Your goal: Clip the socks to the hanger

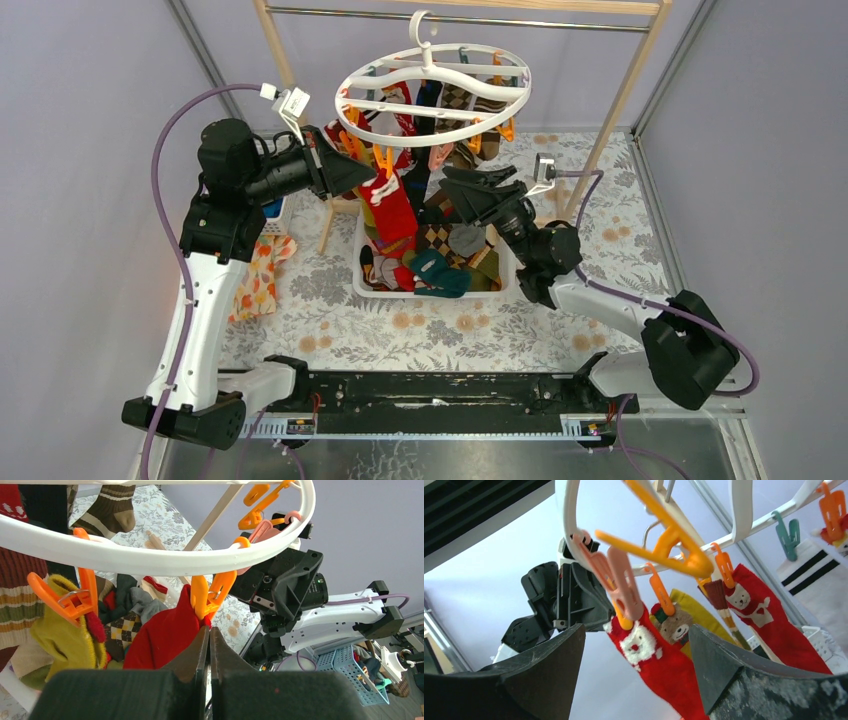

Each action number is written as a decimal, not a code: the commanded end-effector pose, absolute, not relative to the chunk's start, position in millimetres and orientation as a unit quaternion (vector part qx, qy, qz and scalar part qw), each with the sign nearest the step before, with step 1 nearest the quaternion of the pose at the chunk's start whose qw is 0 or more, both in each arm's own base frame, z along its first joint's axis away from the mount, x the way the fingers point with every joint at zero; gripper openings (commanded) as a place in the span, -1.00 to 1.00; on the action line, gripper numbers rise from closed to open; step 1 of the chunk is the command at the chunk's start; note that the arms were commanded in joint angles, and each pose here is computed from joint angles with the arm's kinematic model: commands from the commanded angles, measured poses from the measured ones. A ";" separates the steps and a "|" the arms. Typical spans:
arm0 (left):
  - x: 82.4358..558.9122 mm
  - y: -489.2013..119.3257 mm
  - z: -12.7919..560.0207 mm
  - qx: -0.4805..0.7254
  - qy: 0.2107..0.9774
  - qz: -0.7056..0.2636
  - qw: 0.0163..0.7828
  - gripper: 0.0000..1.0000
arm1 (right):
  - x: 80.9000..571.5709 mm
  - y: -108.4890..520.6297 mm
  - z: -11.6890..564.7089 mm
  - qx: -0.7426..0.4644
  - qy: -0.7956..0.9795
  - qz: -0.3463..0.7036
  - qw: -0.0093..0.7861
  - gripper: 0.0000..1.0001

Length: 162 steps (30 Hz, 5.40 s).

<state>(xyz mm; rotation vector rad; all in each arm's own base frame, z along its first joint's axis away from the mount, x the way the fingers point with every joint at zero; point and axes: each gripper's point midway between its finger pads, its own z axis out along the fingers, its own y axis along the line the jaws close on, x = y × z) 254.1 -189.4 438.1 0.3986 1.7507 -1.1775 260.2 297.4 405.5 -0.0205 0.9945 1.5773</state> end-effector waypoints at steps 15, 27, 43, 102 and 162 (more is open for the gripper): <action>242.1 -185.7 454.9 0.176 0.708 -0.469 0.498 -0.90 | 253.5 305.8 467.3 -0.080 0.306 0.734 0.601 0.22; 242.4 -182.9 460.5 0.173 0.711 -0.459 0.504 -0.88 | 249.8 300.2 472.0 -0.076 0.296 0.732 0.609 -0.45; 256.8 -161.9 459.9 0.130 0.733 -0.392 0.541 0.69 | 264.5 323.5 439.8 -0.052 0.469 0.518 0.714 -1.00; 270.7 -196.1 462.3 0.198 0.710 -0.403 0.542 0.41 | 265.5 360.6 434.8 -0.087 0.470 0.472 0.741 0.34; 264.4 -194.9 469.4 0.197 0.704 -0.407 0.548 0.08 | 259.6 319.8 452.2 -0.170 0.336 0.654 0.656 0.05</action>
